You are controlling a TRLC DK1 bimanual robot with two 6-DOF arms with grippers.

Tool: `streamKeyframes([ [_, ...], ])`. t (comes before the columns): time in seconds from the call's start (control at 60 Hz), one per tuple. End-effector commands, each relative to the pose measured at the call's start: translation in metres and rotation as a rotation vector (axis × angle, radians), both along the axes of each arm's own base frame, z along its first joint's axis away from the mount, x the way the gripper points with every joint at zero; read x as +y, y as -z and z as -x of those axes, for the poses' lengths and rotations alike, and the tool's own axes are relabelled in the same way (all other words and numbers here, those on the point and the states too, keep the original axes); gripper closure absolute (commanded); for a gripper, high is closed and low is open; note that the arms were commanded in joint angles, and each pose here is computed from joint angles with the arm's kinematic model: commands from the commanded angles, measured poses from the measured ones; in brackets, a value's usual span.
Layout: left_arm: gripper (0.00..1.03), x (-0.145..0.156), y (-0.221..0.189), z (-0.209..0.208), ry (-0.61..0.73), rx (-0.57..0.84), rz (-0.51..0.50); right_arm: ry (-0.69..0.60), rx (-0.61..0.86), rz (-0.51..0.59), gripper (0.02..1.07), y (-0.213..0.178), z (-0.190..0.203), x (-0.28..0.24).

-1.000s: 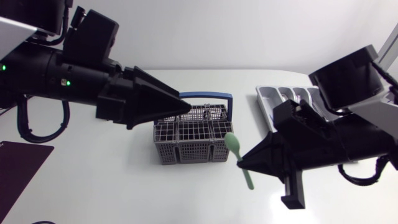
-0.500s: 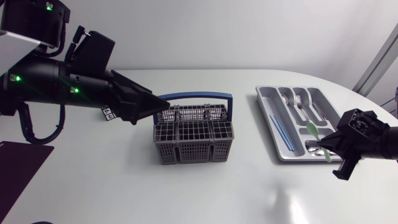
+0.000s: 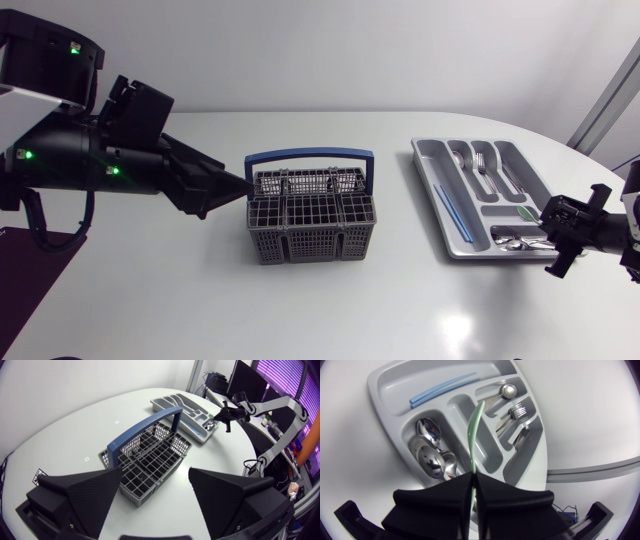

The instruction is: Transfer all utensils from the basket to the drawer tray.

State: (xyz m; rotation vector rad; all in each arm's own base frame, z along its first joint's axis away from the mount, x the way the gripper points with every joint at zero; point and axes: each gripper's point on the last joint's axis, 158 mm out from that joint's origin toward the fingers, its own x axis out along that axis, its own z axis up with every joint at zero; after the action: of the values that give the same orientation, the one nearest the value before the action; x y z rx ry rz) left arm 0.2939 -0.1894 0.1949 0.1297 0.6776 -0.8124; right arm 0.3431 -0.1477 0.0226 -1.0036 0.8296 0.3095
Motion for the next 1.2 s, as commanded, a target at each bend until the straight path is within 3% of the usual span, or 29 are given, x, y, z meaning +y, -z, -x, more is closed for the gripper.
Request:
streamKeyframes([
  [0.0, 0.11, 0.007, 0.006, 0.001, -0.007, -0.012, -0.022, -0.018, 0.034, 0.041, 1.01, 0.020, 0.008, -0.003],
  [0.133, 0.11, 0.010, 0.016, 0.003, -0.017, 0.004, -0.037, -0.033, 0.036, 0.122, 1.01, 0.034, 0.007, -0.012],
  [0.167, 0.11, 0.012, 0.019, 0.003, -0.026, 0.008, -0.048, -0.040, 0.041, 0.139, 0.97, 0.039, 0.008, -0.013],
  [0.217, 0.11, 0.013, 0.021, 0.004, -0.030, 0.009, -0.052, -0.046, 0.029, 0.157, 0.84, 0.041, 0.009, -0.014],
  [0.367, 0.11, 0.021, 0.030, 0.004, -0.053, 0.016, -0.075, -0.037, 0.014, 0.173, 0.29, 0.040, 0.011, -0.018],
  [0.483, 0.11, 0.028, 0.038, 0.004, -0.074, 0.023, -0.091, -0.010, -0.034, 0.184, 0.13, 0.022, 0.010, -0.020],
  [0.6, 0.11, 0.036, 0.044, 0.002, -0.100, 0.032, -0.096, 0.015, -0.106, 0.173, 0.07, -0.008, 0.008, -0.011],
  [0.8, 0.11, 0.044, 0.053, 0.003, -0.115, 0.040, -0.109, 0.011, -0.167, 0.122, 0.07, -0.047, 0.009, 0.020],
  [1.183, 0.11, 0.048, 0.079, 0.000, -0.136, 0.073, -0.149, -0.017, -0.077, -0.236, 0.07, -0.067, 0.022, 0.173],
])
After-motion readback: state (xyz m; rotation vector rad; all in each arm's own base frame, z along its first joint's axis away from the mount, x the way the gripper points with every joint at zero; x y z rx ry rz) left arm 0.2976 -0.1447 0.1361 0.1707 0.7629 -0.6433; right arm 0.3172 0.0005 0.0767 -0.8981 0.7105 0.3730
